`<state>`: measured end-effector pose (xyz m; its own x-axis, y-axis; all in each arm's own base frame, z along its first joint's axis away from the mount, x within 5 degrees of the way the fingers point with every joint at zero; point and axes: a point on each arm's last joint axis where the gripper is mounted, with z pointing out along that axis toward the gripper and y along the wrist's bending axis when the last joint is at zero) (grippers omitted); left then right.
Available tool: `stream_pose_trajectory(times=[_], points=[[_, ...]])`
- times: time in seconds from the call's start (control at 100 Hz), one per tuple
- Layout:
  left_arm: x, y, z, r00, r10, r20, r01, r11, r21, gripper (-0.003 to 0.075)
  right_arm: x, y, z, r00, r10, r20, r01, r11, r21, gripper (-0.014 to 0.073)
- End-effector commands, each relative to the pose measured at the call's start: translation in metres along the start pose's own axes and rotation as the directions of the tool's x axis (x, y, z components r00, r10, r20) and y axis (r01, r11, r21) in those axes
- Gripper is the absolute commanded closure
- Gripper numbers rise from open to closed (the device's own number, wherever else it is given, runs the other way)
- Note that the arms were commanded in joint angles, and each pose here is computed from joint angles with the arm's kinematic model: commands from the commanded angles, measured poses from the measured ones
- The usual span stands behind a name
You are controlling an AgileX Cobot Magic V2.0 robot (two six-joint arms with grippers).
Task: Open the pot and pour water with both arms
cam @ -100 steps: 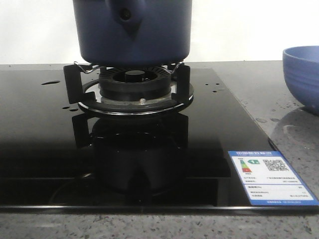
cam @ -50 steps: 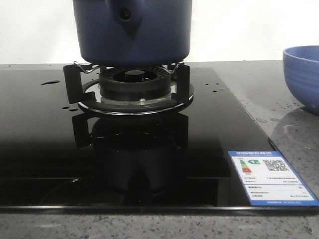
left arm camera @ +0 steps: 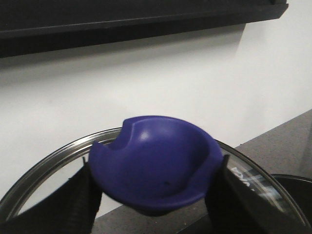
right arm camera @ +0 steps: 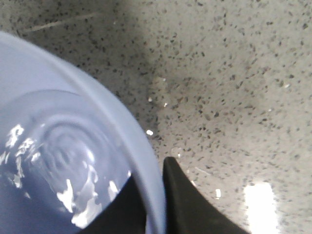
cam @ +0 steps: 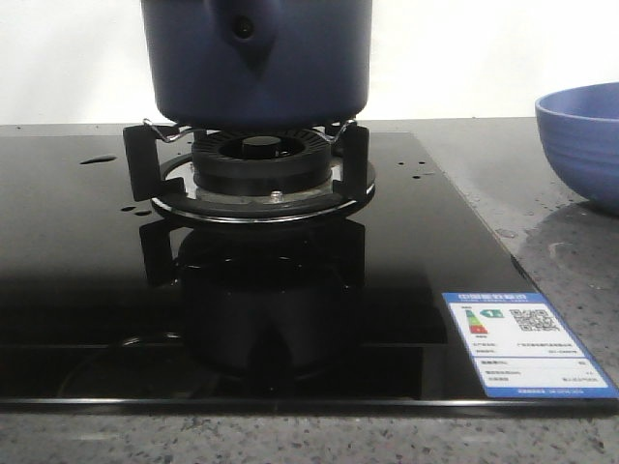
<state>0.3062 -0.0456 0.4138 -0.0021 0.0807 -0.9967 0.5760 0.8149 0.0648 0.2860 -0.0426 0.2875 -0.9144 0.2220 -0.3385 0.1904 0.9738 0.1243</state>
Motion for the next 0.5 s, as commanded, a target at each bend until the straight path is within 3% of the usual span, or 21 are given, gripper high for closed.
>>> stream_pose_trajectory(times=[0.0, 0.28, 0.49], points=[[-0.028, -0.002, -0.012, 0.994, -0.029, 0.109, 0.034, 0.999, -0.039, 0.0377, -0.010, 0.002, -0.026, 0.996, -0.020, 0.084, 0.020, 1.000, 0.009, 0.0669], [-0.027, 0.006, -0.012, 0.994, -0.030, 0.103, 0.043, 0.991, -0.125, 0.0377, -0.033, 0.038, -0.077, 0.975, -0.096, 0.201, 0.128, 0.980, -0.150, 0.0669], [-0.027, 0.010, -0.013, 0.994, -0.031, 0.100, 0.048, 0.984, -0.171, 0.0377, -0.046, 0.083, -0.121, 0.913, -0.195, 0.357, 0.279, 0.939, -0.201, 0.0669]])
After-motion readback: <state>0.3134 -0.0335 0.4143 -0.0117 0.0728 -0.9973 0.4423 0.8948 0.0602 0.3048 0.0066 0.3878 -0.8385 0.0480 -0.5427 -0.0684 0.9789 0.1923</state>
